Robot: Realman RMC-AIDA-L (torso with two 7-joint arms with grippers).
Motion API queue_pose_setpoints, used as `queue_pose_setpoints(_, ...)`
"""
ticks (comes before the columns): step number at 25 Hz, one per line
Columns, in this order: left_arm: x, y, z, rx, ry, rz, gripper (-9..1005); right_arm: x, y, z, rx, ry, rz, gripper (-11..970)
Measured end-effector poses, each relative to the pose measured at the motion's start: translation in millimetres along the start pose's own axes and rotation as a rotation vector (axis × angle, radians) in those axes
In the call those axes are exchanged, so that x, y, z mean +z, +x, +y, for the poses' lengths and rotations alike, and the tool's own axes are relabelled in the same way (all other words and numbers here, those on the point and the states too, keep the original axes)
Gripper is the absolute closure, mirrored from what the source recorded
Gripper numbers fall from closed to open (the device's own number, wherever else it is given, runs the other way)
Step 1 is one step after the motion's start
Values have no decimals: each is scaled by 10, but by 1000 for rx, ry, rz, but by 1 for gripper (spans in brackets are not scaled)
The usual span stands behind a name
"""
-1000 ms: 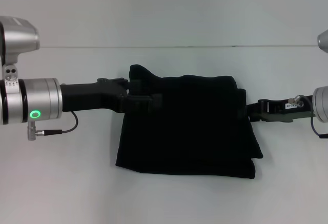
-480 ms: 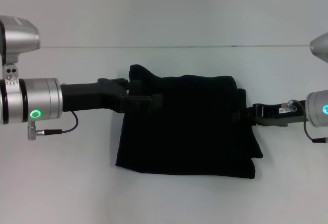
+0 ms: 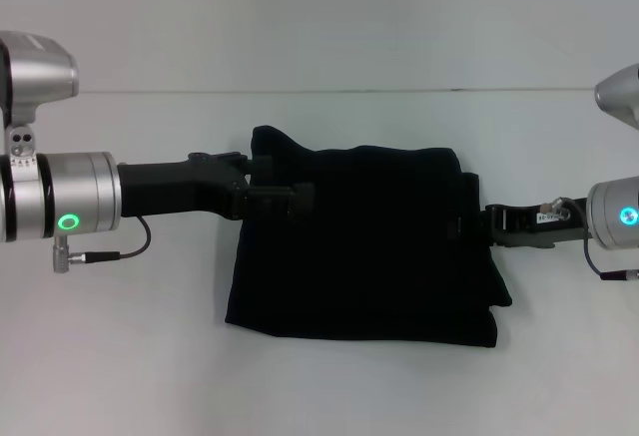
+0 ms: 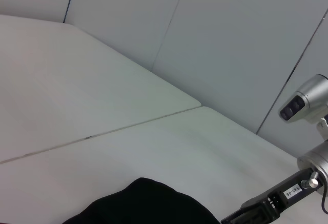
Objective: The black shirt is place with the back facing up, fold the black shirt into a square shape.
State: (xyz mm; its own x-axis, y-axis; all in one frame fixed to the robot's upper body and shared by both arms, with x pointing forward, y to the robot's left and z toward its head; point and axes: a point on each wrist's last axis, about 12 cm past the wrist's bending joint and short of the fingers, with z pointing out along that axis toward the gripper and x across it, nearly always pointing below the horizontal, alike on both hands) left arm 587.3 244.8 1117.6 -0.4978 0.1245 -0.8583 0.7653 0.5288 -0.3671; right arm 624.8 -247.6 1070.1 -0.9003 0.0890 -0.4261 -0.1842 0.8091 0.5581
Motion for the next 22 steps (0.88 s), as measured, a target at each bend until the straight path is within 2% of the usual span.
queue_pose_setpoints(7,-7,2,4,-1,-2,1,76,31,13,17,-4,3,5,403)
queue_pose_setpoints(12,-8,0,4,-2,-2,0,76,35,18,34,-6,-5,13,493)
queue_pose_setpoints(18,-33,0,19,-11,-11,-14,77,33,17,35,-10,-6,14,745)
queue_pose_setpoints(22,-46,1,25,-15,-14,-21,77,29,11,35,-13,-6,12,848)
